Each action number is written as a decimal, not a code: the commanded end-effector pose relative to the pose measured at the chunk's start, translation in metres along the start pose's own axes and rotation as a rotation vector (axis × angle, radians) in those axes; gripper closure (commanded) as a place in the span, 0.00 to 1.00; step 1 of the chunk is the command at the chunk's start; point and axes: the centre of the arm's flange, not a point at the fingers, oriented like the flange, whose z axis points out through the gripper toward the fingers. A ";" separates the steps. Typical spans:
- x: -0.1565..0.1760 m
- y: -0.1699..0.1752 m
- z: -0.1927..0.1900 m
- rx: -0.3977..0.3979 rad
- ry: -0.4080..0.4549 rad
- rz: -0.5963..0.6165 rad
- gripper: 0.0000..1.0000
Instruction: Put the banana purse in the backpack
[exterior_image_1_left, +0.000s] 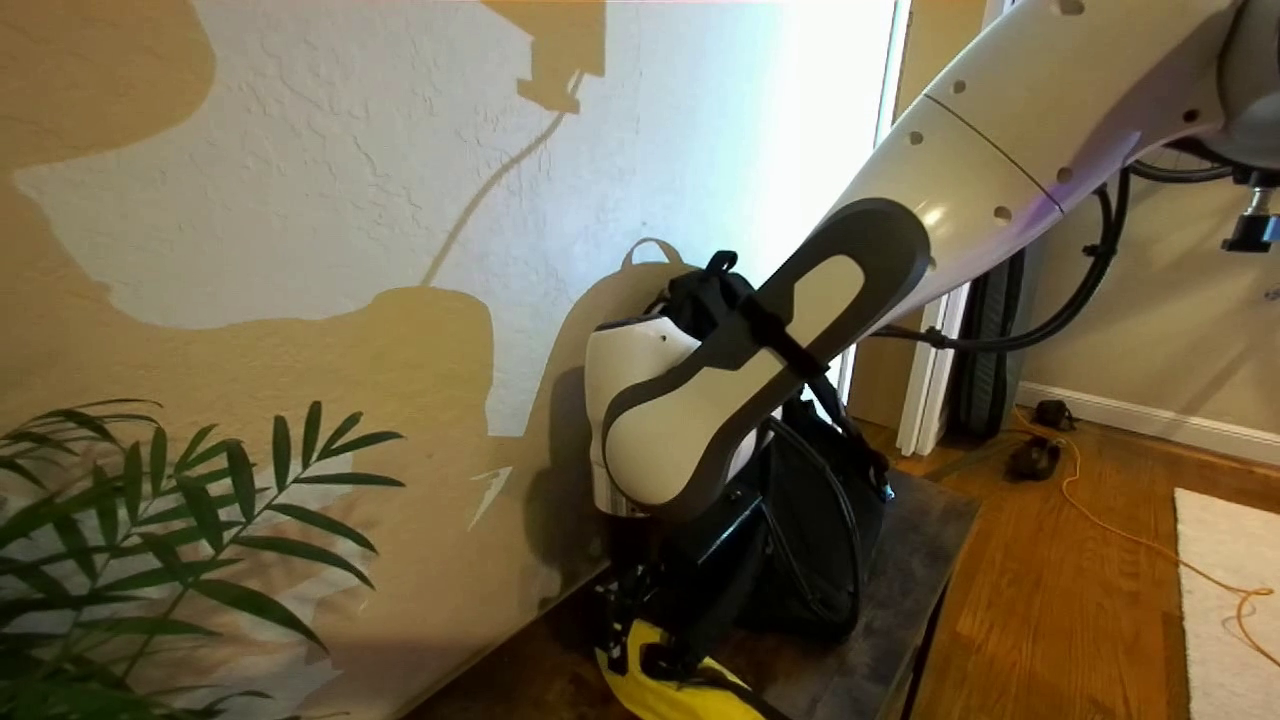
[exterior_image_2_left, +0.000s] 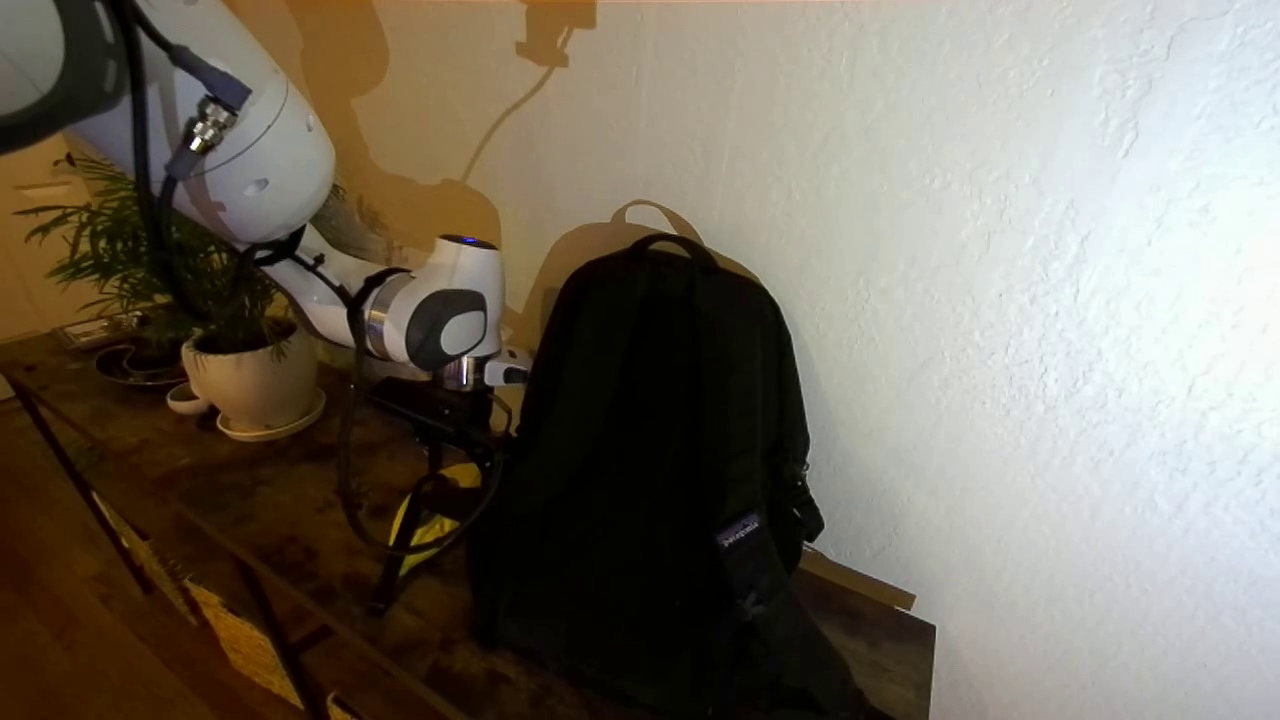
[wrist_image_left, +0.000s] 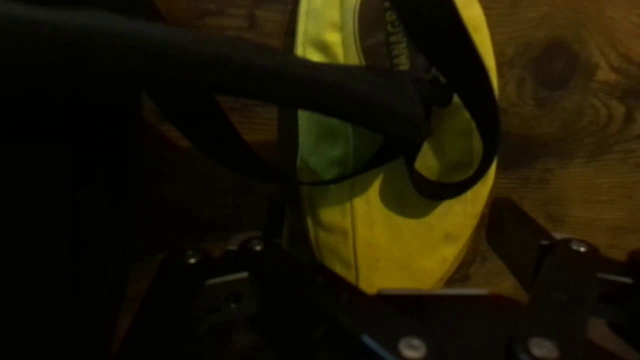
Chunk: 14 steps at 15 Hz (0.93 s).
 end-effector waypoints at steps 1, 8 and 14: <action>-0.020 -0.002 -0.002 0.010 -0.048 0.021 0.00; -0.022 -0.003 0.008 0.030 -0.049 0.008 0.00; -0.017 -0.002 0.014 0.045 -0.037 -0.004 0.00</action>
